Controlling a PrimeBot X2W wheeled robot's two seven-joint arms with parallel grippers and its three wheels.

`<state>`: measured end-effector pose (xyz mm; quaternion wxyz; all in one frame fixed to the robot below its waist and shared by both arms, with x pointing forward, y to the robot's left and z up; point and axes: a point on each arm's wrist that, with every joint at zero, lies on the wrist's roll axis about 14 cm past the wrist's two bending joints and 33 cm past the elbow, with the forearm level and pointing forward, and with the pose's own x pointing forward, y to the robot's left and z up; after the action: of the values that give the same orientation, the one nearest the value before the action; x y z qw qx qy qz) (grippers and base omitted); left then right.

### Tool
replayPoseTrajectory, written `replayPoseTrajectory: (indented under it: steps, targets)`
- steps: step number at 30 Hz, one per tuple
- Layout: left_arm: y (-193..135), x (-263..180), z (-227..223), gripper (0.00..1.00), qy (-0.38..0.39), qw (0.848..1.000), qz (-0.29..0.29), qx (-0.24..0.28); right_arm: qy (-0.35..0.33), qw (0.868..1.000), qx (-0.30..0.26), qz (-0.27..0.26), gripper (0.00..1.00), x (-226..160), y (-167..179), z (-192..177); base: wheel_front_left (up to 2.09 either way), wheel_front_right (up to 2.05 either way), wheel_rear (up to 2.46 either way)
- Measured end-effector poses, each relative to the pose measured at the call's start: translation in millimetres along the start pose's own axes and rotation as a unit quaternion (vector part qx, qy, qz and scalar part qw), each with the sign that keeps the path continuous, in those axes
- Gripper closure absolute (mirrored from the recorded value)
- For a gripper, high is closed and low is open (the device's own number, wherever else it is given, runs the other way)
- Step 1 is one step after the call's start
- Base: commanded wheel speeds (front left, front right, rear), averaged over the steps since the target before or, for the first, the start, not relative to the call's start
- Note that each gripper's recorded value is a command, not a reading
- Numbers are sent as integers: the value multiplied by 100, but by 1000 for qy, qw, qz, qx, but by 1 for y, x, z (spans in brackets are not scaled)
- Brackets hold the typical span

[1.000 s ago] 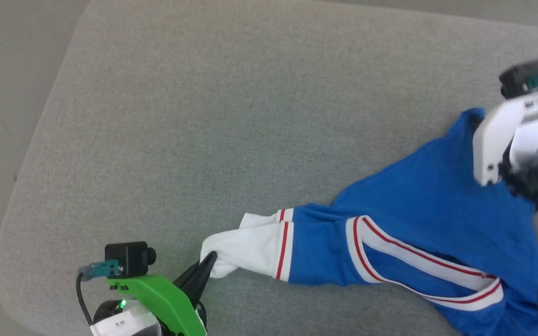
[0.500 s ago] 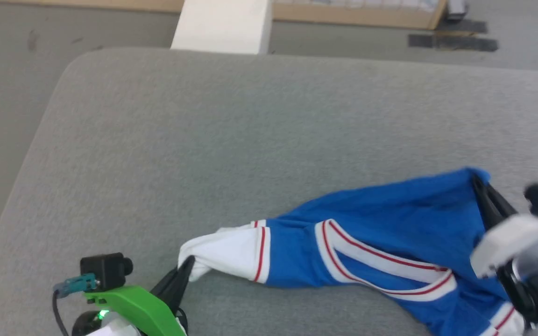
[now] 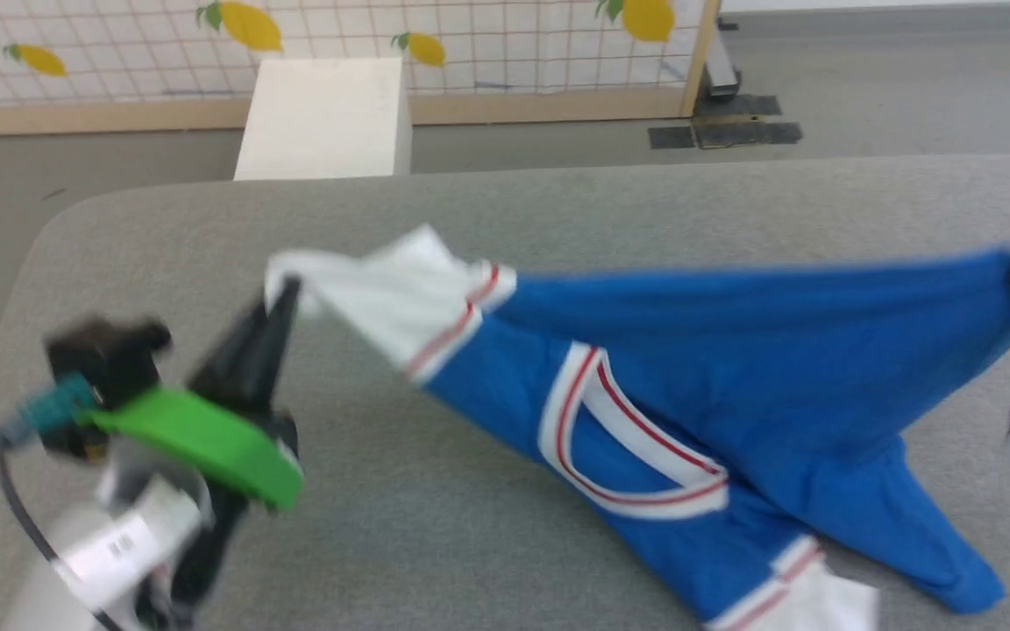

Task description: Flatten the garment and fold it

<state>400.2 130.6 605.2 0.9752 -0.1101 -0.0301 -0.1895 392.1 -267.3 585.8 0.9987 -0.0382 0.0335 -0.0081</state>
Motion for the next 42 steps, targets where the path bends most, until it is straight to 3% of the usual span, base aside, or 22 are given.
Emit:
replayPoseTrajectory:
  steps: [5,14,24,29,35,42]
  targets:
    - [-21,37,76,100,-101,992,-58,42,-48,997,-55,-5,100,14,-15,73,0,0,0]
    - [-36,100,151,100,-183,976,-107,40,-76,996,-53,9,100,70,-4,133,0,0,0]
    - [-9,188,210,100,-227,966,-83,89,-123,992,-23,-7,100,161,7,179,0,0,0]
    - [12,219,243,100,-288,951,-51,102,-174,984,-8,-37,100,199,4,201,0,0,0]
    - [36,251,237,100,-323,942,-37,80,-193,979,-12,-58,100,236,0,189,0,0,0]
    - [69,295,120,100,-208,975,-26,68,-128,991,-21,-31,100,268,17,105,0,0,0]
